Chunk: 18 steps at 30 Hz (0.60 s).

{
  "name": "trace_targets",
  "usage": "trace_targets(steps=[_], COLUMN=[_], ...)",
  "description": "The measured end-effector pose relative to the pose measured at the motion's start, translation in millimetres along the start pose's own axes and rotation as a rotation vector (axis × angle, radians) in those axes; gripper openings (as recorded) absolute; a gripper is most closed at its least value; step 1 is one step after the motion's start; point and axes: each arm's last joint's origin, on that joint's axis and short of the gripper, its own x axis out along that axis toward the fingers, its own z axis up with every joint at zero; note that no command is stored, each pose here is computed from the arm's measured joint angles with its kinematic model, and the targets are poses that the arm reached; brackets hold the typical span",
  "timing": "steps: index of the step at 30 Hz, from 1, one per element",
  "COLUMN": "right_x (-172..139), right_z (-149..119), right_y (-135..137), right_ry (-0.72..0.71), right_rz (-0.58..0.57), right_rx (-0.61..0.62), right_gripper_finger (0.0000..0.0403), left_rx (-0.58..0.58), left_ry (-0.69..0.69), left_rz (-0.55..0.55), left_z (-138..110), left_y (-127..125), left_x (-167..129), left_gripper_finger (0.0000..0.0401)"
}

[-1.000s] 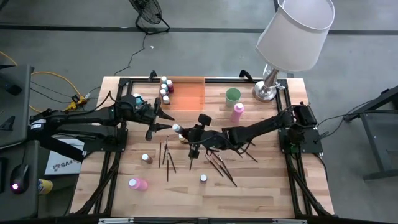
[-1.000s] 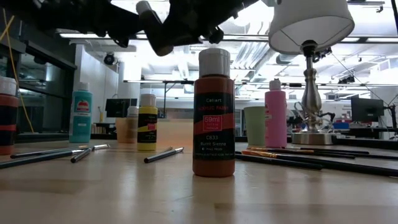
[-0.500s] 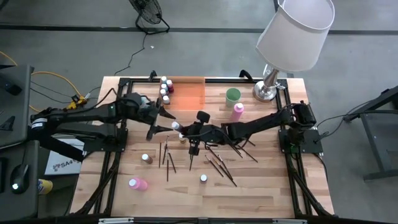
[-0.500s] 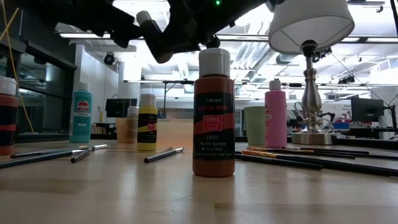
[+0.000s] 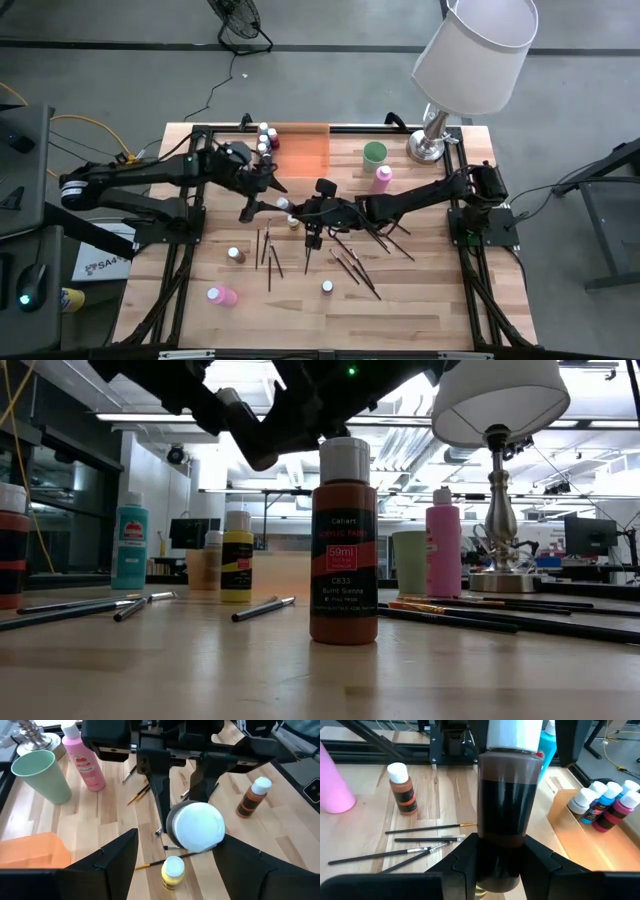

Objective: Pick & Place Paint Supplies
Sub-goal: Put the dark brown paint bottle into the orange bin

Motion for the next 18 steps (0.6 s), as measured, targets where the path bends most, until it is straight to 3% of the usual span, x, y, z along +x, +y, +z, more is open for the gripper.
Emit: trace_targets(steps=[13,18], right_x=[0.1,0.4], right_z=[-2.4,-2.3], right_y=[-0.6,-1.3], right_ry=[0.024,0.024], right_rz=[-0.003,-0.002], right_rx=[0.003,0.005], right_gripper_finger=[0.0104,0.0104], left_rx=[-0.008,-0.012], left_ry=[0.026,0.040], left_rz=[-0.004,-0.030], left_z=[9.2,7.8], left_y=[2.0,1.4], left_x=[-2.0,2.9], left_gripper_finger=[0.0243,0.0221])
